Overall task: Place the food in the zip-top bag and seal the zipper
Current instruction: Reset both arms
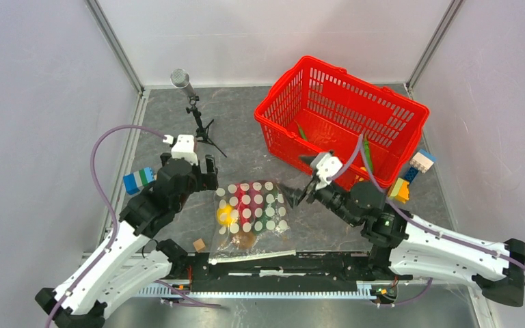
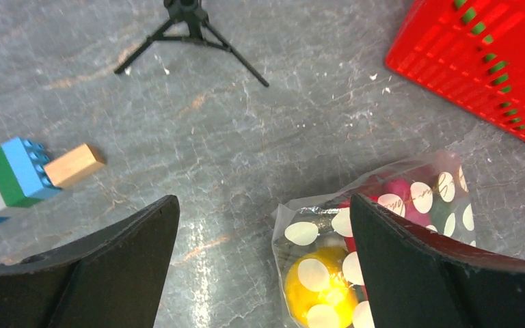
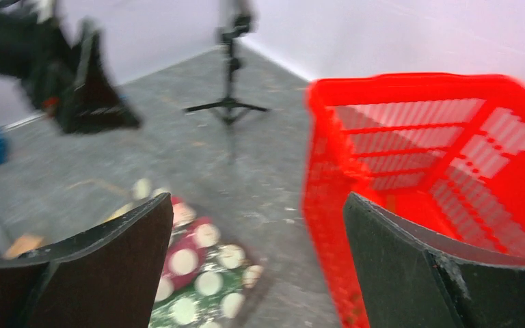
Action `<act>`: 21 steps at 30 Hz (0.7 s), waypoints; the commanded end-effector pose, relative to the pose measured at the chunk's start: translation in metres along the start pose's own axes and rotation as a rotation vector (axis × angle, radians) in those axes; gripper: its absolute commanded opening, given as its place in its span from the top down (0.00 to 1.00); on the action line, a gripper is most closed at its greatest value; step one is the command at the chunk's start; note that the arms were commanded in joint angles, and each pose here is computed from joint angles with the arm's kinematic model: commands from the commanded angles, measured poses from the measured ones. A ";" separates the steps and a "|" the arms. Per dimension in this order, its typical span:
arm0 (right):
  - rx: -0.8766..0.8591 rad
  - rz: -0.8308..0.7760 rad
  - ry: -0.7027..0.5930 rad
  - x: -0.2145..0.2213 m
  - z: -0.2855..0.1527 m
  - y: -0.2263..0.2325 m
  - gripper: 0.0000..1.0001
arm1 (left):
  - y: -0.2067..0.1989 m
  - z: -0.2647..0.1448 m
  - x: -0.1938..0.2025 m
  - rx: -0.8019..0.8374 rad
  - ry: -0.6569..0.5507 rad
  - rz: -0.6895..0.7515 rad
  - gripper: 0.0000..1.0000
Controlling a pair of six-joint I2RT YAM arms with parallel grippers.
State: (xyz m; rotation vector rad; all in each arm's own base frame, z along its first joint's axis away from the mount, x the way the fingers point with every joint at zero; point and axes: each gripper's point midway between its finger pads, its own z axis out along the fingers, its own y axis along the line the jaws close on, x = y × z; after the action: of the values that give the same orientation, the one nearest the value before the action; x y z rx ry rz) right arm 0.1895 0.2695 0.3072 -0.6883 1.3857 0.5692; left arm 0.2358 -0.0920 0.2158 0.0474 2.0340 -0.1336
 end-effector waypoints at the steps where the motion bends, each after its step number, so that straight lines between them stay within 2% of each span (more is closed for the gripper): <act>1: 0.447 -0.090 0.150 -0.013 -0.020 -0.087 0.02 | -0.003 0.005 -0.018 0.040 0.013 -0.125 0.00; 3: 0.528 -0.070 0.164 -0.022 -0.028 -0.112 0.02 | 0.012 0.006 -0.022 -0.008 0.012 -0.164 0.00; 6: 0.529 0.005 0.136 -0.038 -0.027 -0.144 0.02 | 0.034 0.007 -0.023 -0.066 -0.002 -0.264 0.00; 11: 0.524 0.042 0.286 -0.022 -0.020 -0.177 0.02 | 0.049 -0.008 -0.033 -0.125 -0.065 -0.325 0.00; 13: 0.574 0.090 0.278 -0.010 -0.030 -0.187 0.02 | 0.054 -0.015 -0.036 -0.150 -0.088 -0.336 0.00; 17: 0.651 0.169 0.183 0.002 -0.060 -0.199 0.02 | 0.060 -0.026 -0.041 -0.172 -0.104 -0.336 0.00; 21: 0.638 0.171 0.183 0.006 -0.058 -0.203 0.02 | 0.059 -0.039 -0.061 -0.162 -0.137 -0.338 0.00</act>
State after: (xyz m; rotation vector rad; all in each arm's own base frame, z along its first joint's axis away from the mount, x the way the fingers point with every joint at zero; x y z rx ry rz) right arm 0.2942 0.0797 0.3025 -0.1262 1.7487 0.0766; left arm 0.2350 -0.0320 0.2489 -0.3440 1.9703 -0.1540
